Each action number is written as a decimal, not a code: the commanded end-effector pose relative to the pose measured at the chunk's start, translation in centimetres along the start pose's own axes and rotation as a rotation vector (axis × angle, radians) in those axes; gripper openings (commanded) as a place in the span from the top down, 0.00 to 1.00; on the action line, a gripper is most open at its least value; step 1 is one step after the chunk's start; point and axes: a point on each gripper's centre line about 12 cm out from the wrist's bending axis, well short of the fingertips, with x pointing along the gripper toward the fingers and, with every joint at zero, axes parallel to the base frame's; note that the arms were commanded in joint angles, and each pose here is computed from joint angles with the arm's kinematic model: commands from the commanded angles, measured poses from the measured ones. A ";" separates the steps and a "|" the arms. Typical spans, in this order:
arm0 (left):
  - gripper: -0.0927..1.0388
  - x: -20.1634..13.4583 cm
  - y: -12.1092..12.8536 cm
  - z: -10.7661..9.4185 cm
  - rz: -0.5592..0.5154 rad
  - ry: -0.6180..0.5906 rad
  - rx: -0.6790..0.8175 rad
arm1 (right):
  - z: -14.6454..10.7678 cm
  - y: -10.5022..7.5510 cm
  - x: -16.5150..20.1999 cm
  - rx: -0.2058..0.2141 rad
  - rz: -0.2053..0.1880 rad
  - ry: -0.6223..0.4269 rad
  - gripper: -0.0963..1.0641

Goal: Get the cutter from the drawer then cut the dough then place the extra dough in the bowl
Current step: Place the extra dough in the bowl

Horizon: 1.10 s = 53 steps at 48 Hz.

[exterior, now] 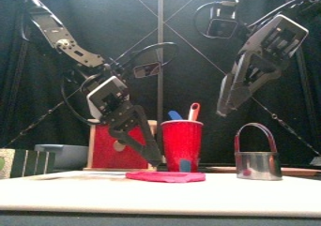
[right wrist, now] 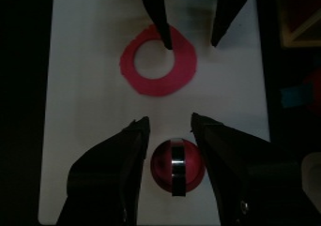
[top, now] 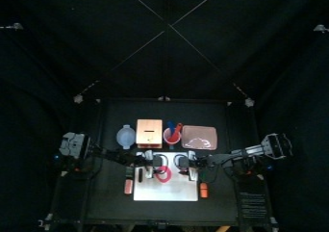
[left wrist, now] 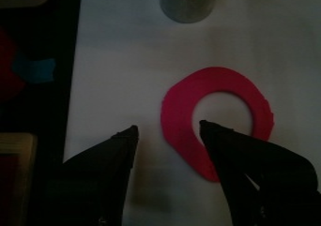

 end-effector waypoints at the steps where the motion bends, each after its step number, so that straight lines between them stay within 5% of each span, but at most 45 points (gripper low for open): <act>1: 0.12 0.0 0.0 1.1 -0.001 -0.027 -0.006 | 0.6 0.0 -0.3 0.003 0.001 -0.024 0.24; 27: 0.15 1.0 0.0 0.2 -0.003 0.014 -0.007 | 0.5 0.0 -0.2 0.002 0.001 -0.020 0.24; 53: 0.44 0.8 -0.6 -0.4 -0.053 0.082 0.045 | 0.5 0.0 0.0 0.004 0.000 -0.014 0.24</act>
